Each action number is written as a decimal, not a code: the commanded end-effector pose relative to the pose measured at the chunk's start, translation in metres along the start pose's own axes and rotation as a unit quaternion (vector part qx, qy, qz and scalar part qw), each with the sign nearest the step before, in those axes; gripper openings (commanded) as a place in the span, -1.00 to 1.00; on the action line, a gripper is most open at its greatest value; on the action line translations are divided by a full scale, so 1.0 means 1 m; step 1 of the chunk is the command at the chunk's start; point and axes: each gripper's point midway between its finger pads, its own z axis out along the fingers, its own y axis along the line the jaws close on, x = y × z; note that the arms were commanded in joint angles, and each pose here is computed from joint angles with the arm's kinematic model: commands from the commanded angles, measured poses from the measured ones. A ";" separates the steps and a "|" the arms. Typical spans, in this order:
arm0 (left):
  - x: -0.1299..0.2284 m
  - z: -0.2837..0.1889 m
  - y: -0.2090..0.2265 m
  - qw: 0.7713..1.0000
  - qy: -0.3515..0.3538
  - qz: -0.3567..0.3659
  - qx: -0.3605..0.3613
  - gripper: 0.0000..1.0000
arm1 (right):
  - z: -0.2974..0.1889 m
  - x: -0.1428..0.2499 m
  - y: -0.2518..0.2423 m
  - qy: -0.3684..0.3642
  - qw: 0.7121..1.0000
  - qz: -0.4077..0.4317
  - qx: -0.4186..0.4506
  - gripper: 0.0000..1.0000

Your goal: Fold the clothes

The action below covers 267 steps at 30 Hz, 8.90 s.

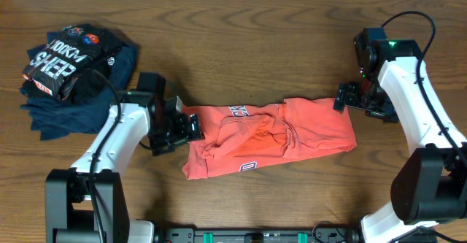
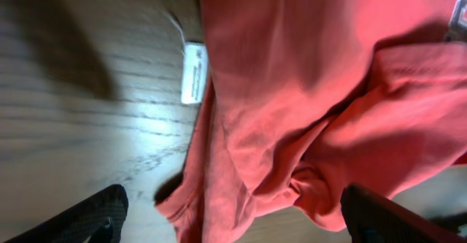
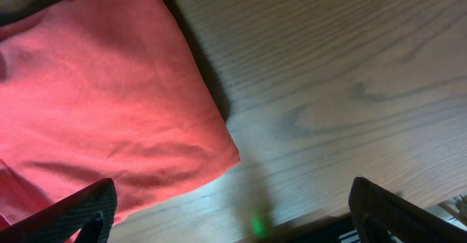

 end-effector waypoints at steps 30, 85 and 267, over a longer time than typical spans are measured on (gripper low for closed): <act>-0.018 0.034 0.005 1.000 0.005 -0.003 0.022 -0.88 | 0.000 -0.002 -0.013 0.004 1.000 0.020 0.009 0.99; 0.040 0.045 -0.215 0.949 -0.040 0.307 -0.065 -0.12 | 0.003 0.000 -0.028 0.019 1.000 0.005 0.016 0.98; -0.033 0.126 -0.232 0.904 0.000 0.363 0.225 0.98 | 0.061 -0.002 0.048 -0.250 0.951 -0.073 -0.166 0.99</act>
